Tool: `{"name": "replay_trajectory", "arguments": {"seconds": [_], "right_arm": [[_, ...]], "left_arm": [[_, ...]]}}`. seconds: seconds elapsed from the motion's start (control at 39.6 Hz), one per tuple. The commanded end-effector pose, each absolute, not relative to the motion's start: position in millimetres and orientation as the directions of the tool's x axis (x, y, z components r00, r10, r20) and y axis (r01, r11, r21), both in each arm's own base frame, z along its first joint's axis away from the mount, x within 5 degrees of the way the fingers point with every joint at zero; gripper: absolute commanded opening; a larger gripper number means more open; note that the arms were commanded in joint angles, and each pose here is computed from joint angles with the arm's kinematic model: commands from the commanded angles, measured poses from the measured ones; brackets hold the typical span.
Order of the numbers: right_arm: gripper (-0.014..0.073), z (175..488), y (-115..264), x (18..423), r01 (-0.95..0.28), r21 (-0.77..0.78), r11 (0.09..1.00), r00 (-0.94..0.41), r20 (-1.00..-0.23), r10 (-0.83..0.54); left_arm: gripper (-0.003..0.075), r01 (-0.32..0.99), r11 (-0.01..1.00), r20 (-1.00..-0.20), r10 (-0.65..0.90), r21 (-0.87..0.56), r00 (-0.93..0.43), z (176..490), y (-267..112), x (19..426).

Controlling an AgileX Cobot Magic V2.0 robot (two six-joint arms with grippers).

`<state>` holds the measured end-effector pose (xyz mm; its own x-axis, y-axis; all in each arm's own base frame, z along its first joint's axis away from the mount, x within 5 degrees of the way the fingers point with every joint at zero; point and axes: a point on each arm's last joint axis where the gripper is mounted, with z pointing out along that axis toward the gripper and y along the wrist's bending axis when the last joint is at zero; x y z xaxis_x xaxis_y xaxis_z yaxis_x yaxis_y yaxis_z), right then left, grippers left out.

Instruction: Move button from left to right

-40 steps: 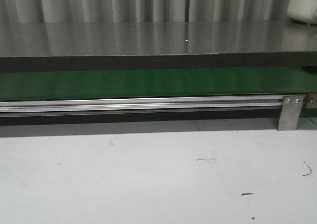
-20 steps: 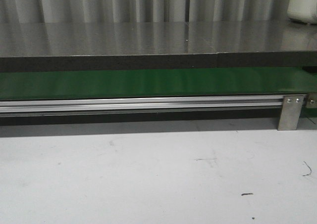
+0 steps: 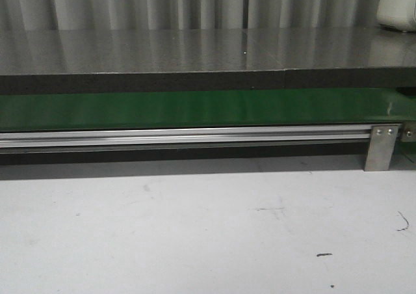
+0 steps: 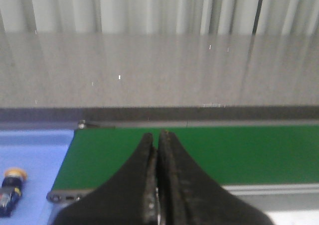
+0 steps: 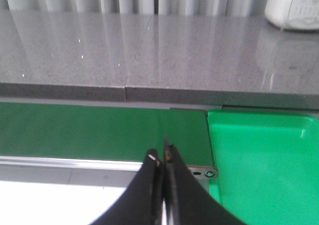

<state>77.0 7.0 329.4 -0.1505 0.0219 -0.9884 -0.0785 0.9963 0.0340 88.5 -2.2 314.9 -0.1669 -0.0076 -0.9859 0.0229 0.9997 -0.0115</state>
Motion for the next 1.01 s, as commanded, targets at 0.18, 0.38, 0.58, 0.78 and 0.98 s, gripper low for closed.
{"name": "replay_trajectory", "arguments": {"seconds": [0.18, 0.38, 0.58, 0.78, 0.98], "right_arm": [[-0.0038, 348, 6, 88, -0.068, 0.037, 0.997, -0.092, -0.995, 0.03], [0.03, 348, 6, 88, -0.068, 0.037, 0.997, -0.092, -0.995, 0.03], [0.066, 348, 6, 88, -0.068, 0.036, 0.997, -0.091, -0.995, 0.029], [0.0644, 348, 6, 88, -0.068, 0.036, 0.997, -0.089, -0.996, 0.029], [0.0644, 348, 6, 88, -0.068, 0.036, 0.997, -0.09, -0.996, 0.029]], "left_arm": [[0.0, 0.021, 1.0, -0.979, -0.005, -0.009, -0.205, 323, -2, 108], [0.0379, 0.02, 1.0, -0.984, -0.006, -0.009, -0.18, 325, -2, 109], [0.0668, 0.02, 1.0, -0.983, -0.005, -0.009, -0.184, 324, -2, 109], [0.0661, 0.019, 1.0, -0.983, -0.006, -0.009, -0.186, 326, -2, 111], [0.0646, 0.006, 1.0, -0.976, -0.001, -0.002, -0.219, 356, -1, 137]]}}
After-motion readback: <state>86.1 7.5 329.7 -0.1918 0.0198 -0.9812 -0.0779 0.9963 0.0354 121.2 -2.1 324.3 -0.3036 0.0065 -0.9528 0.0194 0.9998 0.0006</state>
